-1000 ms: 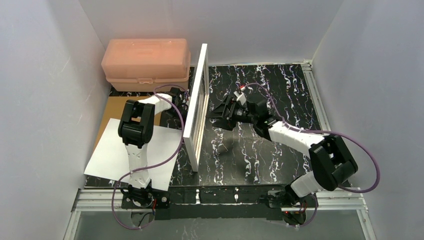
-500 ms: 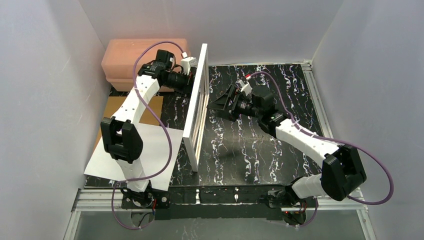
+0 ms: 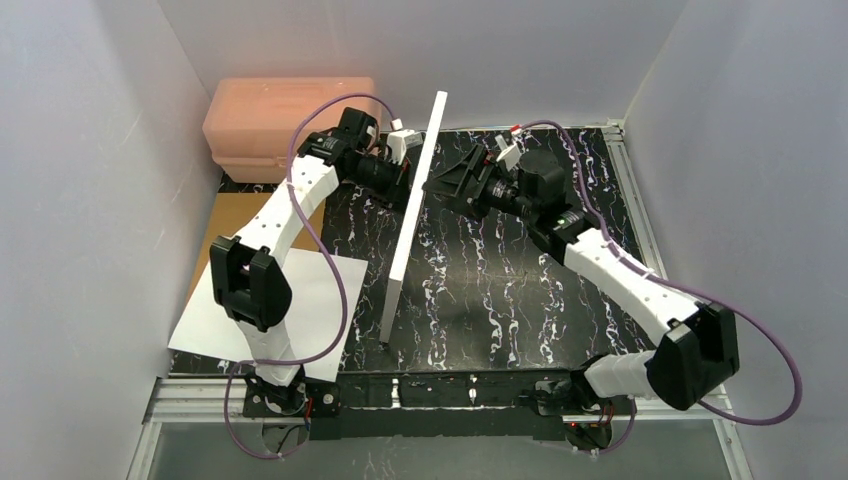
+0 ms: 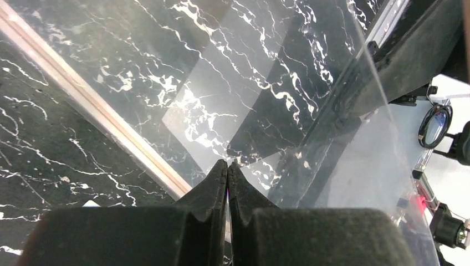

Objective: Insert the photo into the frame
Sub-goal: Adjust the photo frame at the center of the board.

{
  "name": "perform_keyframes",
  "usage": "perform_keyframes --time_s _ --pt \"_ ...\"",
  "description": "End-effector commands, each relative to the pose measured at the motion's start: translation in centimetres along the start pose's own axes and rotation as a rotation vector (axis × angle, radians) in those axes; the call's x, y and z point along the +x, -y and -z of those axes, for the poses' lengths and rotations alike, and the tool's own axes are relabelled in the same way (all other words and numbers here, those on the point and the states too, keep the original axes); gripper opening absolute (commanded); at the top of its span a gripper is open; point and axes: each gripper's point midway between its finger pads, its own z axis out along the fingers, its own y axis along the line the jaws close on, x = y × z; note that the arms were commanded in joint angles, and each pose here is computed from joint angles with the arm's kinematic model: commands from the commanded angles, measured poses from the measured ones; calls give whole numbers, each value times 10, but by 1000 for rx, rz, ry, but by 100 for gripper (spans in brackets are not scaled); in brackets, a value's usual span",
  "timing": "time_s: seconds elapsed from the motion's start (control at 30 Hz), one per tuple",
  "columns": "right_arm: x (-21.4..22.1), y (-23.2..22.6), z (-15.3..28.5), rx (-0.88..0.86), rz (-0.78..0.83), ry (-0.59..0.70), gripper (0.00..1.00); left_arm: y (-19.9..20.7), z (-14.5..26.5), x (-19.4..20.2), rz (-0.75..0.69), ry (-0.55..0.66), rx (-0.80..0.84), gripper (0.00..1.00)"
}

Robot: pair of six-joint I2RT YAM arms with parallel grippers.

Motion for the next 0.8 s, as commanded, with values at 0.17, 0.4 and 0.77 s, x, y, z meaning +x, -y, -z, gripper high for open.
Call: perform_keyframes --time_s 0.17,0.4,0.77 --pt "-25 -19 64 6 7 156 99 15 6 15 7 -22 16 0" --pt "-11 10 64 75 -30 116 99 11 2 27 19 -44 16 0" --pt "15 116 110 432 -28 95 79 -65 -40 112 52 -261 -79 0"
